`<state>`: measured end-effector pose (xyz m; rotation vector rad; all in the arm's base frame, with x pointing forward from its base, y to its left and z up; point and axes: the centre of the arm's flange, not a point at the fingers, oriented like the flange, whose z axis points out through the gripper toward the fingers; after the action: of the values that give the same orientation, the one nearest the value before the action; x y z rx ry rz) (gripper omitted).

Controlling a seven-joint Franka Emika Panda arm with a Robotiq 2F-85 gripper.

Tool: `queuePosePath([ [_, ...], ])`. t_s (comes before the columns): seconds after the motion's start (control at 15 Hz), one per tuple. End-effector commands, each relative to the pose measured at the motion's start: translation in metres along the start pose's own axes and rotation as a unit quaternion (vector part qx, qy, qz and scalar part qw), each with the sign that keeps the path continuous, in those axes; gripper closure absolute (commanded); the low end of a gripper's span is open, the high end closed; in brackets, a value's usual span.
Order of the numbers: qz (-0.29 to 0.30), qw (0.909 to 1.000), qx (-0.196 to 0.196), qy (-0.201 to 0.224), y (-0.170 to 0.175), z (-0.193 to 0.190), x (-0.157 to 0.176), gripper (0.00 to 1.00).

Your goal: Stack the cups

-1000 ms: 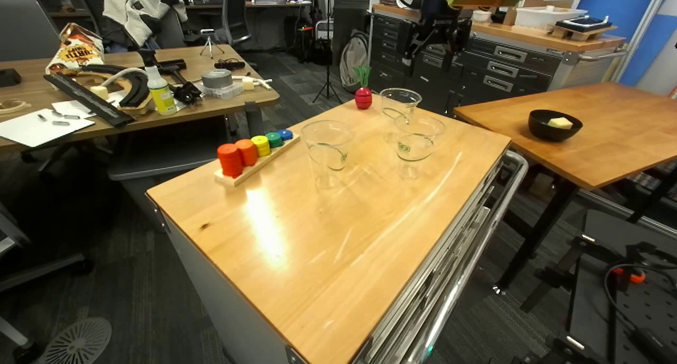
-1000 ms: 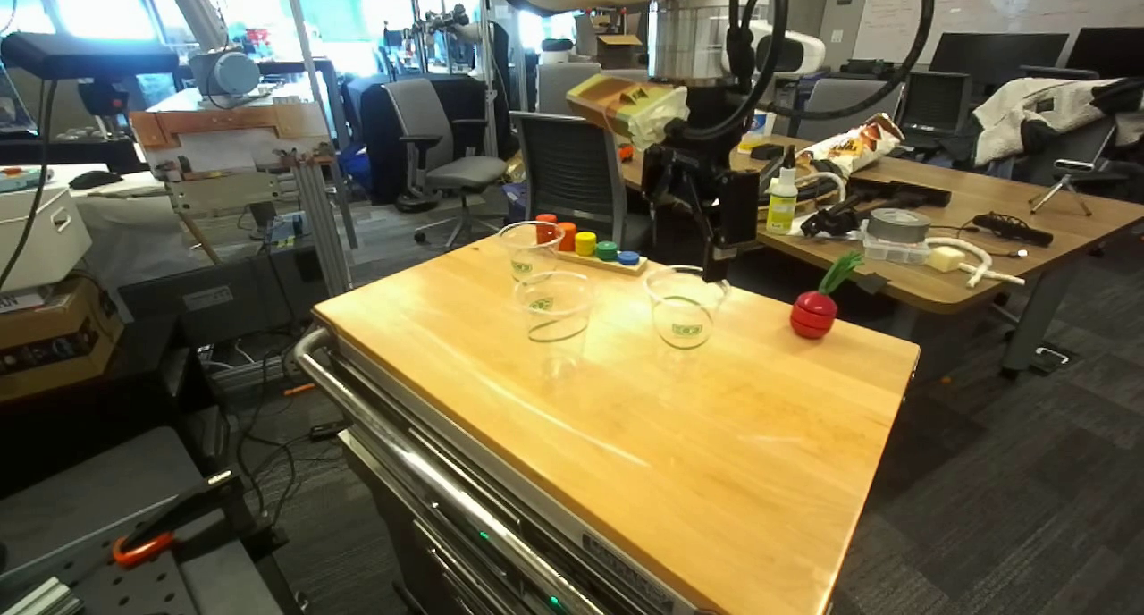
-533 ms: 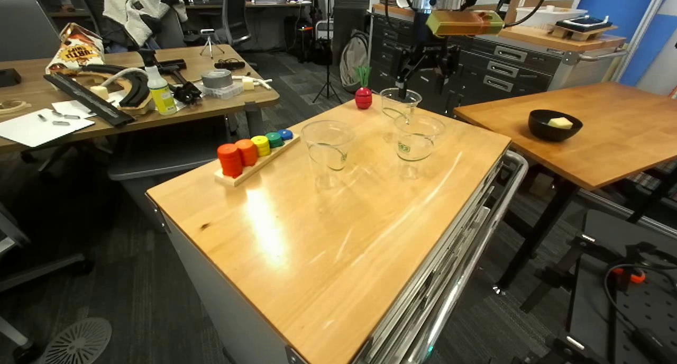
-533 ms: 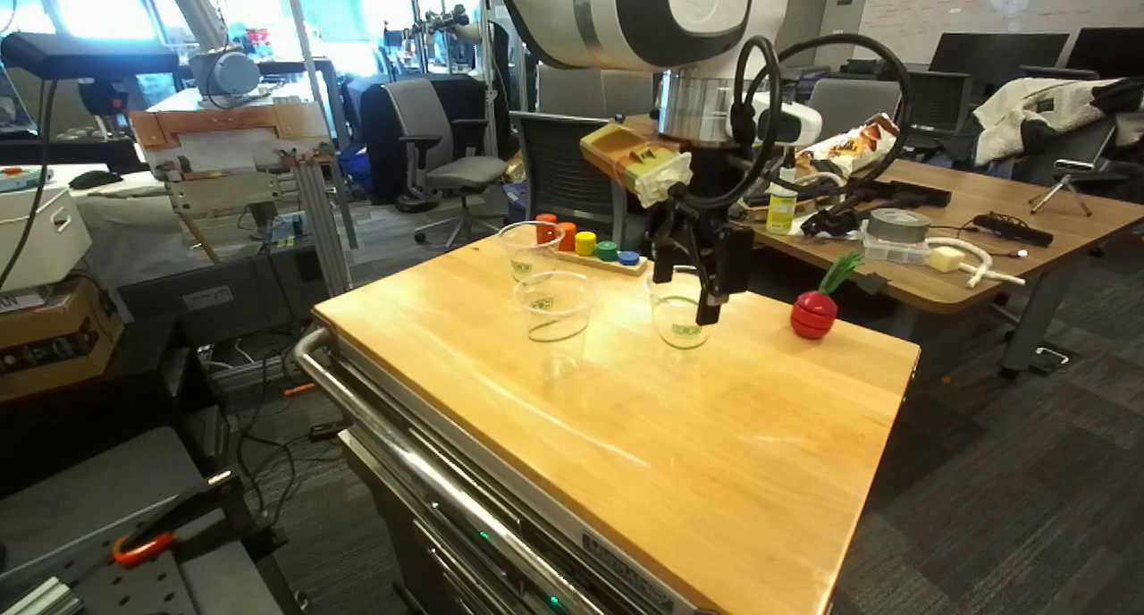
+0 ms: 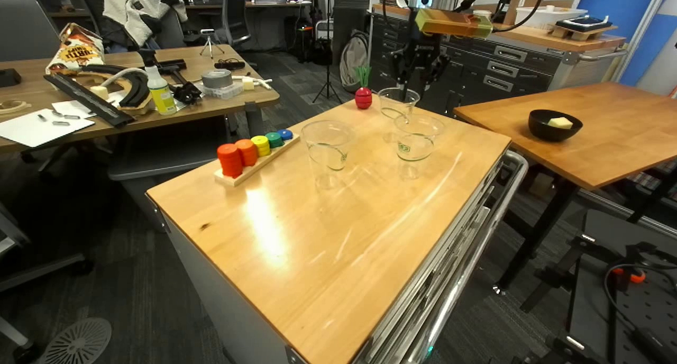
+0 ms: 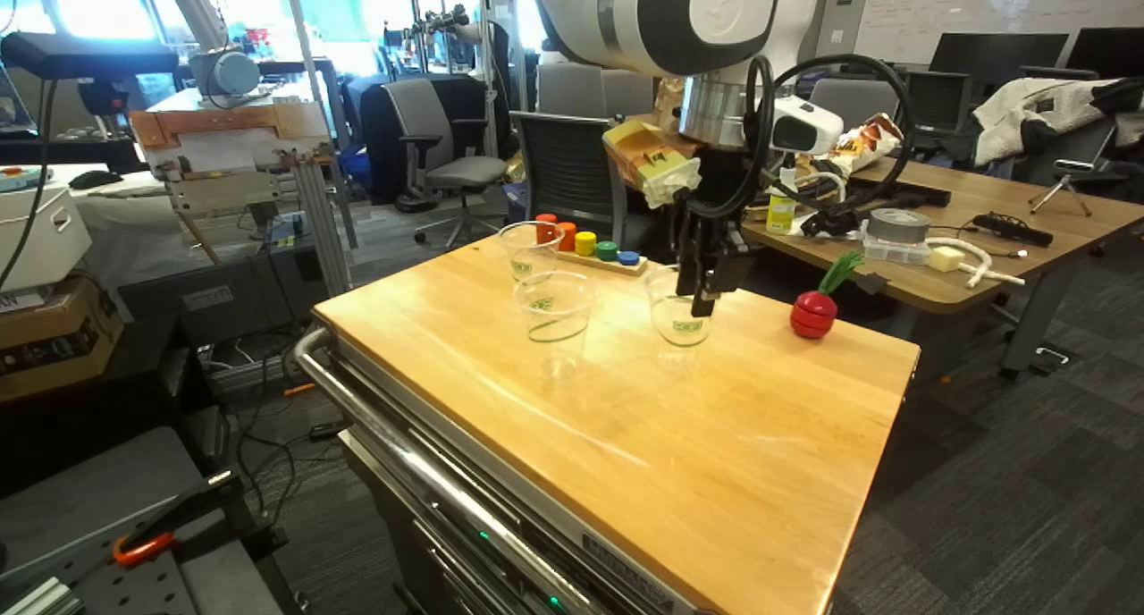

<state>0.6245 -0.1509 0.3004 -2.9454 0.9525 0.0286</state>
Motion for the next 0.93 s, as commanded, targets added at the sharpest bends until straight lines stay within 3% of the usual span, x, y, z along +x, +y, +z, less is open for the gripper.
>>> queuePosePath([
  [0.0,0.036,0.9993,0.009,-0.003,0.000,-0.013,0.007,0.89],
  [0.13,0.052,0.9986,0.010,-0.008,-0.002,-0.012,0.006,1.00],
  [0.47,0.085,0.9959,0.024,-0.020,-0.007,-0.018,-0.001,0.98],
  [0.87,0.150,0.9813,0.118,-0.028,0.001,-0.059,-0.026,0.98],
])
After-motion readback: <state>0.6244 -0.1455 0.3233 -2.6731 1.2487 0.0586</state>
